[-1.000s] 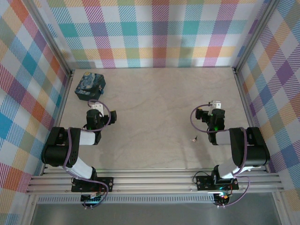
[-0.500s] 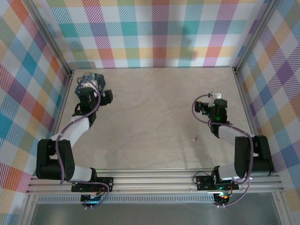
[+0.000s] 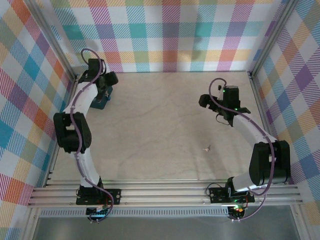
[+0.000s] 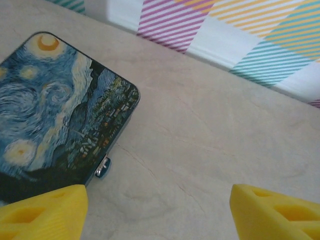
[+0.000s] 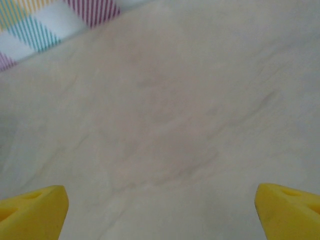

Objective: Unlock the padlock with the key

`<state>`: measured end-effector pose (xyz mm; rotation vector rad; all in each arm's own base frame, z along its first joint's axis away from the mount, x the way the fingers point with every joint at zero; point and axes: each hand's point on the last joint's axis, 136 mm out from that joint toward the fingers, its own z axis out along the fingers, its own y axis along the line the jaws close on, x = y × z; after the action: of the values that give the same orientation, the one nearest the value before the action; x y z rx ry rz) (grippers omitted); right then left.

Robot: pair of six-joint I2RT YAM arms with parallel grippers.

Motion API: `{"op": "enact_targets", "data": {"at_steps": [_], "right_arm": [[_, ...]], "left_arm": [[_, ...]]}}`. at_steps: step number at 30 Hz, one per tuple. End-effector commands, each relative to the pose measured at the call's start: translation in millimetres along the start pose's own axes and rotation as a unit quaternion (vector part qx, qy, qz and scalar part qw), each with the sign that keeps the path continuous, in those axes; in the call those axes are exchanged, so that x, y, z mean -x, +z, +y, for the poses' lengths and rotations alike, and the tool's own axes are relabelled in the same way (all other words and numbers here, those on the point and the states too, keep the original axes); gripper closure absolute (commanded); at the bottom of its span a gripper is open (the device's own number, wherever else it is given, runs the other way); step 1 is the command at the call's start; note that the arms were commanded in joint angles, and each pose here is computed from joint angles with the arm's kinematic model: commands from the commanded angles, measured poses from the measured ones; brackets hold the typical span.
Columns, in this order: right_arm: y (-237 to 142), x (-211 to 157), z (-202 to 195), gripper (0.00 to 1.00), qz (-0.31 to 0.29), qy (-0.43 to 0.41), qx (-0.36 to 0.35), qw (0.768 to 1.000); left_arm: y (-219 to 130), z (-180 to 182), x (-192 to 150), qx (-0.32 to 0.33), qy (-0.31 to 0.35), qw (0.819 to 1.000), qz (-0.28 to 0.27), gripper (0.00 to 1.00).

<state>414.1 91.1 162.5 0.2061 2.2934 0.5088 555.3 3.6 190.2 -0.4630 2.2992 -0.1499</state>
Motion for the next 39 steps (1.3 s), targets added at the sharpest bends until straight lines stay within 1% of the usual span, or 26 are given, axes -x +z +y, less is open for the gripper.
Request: {"op": "enact_targets", "data": {"at_steps": [1,4,7,10,14,17,22,25,30,34,39], "right_arm": [[-2.5,-20.2,23.5,0.06,0.061,0.017,0.027,0.998],[-2.4,-27.0,35.5,0.08,0.078,0.006,0.036,0.996],[-0.3,-33.0,45.6,0.09,0.089,-0.003,0.039,0.995],[5.5,-40.1,57.1,0.09,0.103,-0.011,0.045,0.994],[15.0,-45.8,69.7,0.08,0.116,-0.016,0.055,0.992],[17.8,-47.3,76.6,0.09,0.123,-0.014,0.062,0.990],[14.5,-45.8,82.2,0.08,0.120,-0.012,0.068,0.990],[10.0,-44.9,85.4,0.08,0.118,-0.008,0.074,0.990],[1.6,-44.7,87.8,0.08,0.116,0.000,0.080,0.990],[-7.2,-46.2,85.3,0.08,0.114,0.008,0.073,0.991],[-17.4,-47.3,70.7,0.07,0.109,0.017,0.032,0.993]], "left_arm": [[17.8,27.2,-10.1,0.043,-0.045,0.996,0.057,0.25],[41.7,42.9,-6.4,0.057,-0.079,0.993,0.072,0.25],[60.7,55.6,-9.8,0.062,-0.104,0.987,0.103,0.27],[74.2,61.8,-16.9,0.067,-0.104,0.984,0.124,0.27],[87.2,64.6,-39.9,0.065,-0.103,0.980,0.155,0.28],[89.1,60.1,-61.6,0.047,-0.100,0.977,0.184,0.30],[78.7,47.2,-91.2,0.028,-0.079,0.976,0.202,0.30],[68.3,32.5,-107.4,0.013,-0.062,0.976,0.208,0.30],[50.9,-1.7,-141.5,-0.014,-0.023,0.973,0.231,0.29],[35.1,-40.4,-173.0,-0.049,0.012,0.968,0.246,0.30],[8.7,-95.5,-224.5,-0.093,0.091,0.956,0.262,0.32]]}}
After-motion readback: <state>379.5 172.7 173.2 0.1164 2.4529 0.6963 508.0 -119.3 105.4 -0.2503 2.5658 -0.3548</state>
